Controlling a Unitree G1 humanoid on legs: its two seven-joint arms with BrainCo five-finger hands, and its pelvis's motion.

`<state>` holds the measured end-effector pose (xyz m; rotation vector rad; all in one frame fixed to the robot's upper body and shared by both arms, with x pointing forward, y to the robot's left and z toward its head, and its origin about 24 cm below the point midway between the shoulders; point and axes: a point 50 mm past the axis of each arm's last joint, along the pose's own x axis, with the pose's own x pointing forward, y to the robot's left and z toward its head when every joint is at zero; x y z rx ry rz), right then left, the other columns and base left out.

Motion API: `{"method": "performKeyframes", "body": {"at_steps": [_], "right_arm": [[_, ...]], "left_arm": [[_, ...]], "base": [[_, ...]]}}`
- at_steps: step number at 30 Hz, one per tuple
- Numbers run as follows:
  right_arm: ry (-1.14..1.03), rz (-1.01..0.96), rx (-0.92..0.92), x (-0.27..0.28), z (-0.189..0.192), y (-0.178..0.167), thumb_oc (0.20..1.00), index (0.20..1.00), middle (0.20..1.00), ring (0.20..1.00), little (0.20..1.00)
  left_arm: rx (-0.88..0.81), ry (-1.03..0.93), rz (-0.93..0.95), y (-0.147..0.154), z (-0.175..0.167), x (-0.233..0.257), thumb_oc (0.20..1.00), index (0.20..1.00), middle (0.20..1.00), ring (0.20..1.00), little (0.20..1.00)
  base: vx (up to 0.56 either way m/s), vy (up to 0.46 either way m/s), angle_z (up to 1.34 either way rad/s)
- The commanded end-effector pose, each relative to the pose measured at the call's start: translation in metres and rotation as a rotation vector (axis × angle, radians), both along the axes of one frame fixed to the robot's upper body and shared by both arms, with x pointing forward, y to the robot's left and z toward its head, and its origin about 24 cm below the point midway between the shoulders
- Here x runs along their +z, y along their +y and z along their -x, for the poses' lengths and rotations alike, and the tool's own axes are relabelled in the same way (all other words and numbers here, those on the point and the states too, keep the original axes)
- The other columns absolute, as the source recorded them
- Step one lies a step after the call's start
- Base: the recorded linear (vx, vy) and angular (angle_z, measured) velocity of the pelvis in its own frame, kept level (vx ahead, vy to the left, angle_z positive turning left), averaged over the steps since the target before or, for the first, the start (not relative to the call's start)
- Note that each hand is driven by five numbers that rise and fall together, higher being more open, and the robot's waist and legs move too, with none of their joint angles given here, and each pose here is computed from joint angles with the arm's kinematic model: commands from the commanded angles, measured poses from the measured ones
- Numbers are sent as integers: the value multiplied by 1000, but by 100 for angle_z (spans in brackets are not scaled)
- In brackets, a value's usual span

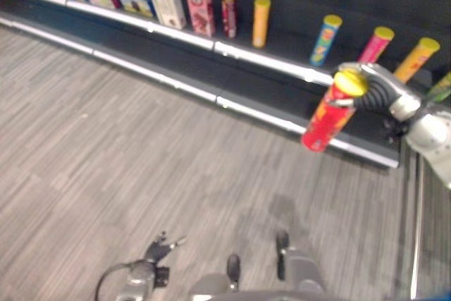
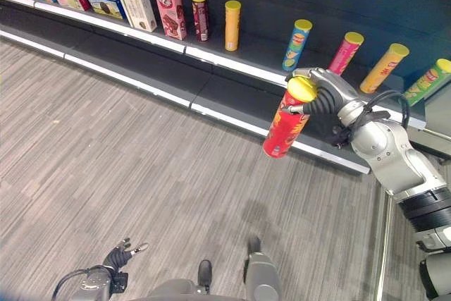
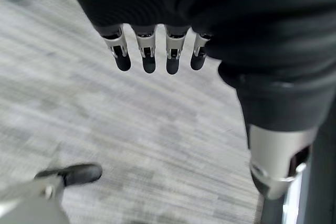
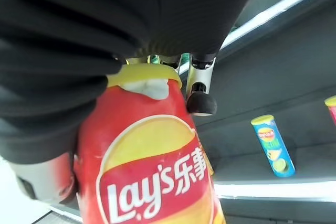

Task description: Put the goods on the table back onto the shelves and tidy them up.

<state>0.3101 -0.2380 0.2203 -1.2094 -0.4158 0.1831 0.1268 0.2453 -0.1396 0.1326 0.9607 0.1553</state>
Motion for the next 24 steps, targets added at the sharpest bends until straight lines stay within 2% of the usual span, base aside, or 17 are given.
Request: {"method": "performKeyframes", "body": {"at_steps": [1, 8, 15, 20, 24], "right_arm": [[-147, -27, -31, 46, -2, -12, 200, 200, 200, 200, 200], [-107, 25, -99, 43, 4, -28, 200, 200, 200, 200, 200], [-80, 31, -134, 40, 3, -37, 200, 200, 200, 200, 200], [-88, 13, -148, 33, 1, -40, 200, 200, 200, 200, 200], [-85, 51, -125, 29, -3, -29, 200, 200, 200, 200, 200]], "left_arm": [[-55, 8, -16, 1, 13, 0, 1000, 1000, 1000, 1000, 1000], [-59, 38, 46, -21, 23, -8, 1000, 1000, 1000, 1000, 1000], [-53, 89, 52, -21, 35, -12, 1000, 1000, 1000, 1000, 1000], [-27, 107, 10, -7, 46, -12, 1000, 1000, 1000, 1000, 1000], [-13, 125, -2, -5, 54, -13, 1000, 1000, 1000, 1000, 1000]], "base": [[407, -124, 98], [548, -160, 71], [326, -32, -30], [533, 156, -48], [311, 172, -71]]}}
